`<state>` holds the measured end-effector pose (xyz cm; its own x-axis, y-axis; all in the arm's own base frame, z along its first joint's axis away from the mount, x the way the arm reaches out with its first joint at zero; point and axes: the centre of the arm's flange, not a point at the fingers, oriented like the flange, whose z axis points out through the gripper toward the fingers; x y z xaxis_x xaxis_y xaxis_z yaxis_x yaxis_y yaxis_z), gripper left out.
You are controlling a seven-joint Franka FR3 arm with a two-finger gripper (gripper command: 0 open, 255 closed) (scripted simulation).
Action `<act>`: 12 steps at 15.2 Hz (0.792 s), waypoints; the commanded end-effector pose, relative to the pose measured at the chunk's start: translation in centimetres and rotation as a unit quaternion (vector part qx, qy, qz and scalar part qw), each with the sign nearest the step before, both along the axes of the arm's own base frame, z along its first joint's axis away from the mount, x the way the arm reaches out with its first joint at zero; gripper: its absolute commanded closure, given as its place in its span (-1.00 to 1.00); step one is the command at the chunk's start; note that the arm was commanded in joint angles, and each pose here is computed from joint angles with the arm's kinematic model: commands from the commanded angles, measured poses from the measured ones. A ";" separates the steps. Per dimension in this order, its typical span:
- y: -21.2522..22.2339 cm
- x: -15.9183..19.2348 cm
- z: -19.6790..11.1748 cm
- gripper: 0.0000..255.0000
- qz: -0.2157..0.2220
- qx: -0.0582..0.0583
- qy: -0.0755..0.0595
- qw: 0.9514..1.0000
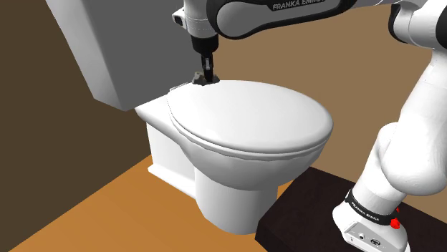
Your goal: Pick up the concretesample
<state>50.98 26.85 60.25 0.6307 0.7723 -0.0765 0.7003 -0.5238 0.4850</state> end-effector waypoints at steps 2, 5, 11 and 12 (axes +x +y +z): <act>-0.1 0.1 0.0 1.00 -0.001 0.000 0.001 1.000; -0.1 0.1 1.5 1.00 -0.001 0.000 0.001 1.000; -0.1 0.1 4.7 1.00 -0.001 0.000 0.001 1.000; -0.1 0.1 5.2 1.00 -0.001 0.000 0.001 1.000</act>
<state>51.08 26.78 64.97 0.6313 0.7716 -0.0778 0.7004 -0.5242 0.4844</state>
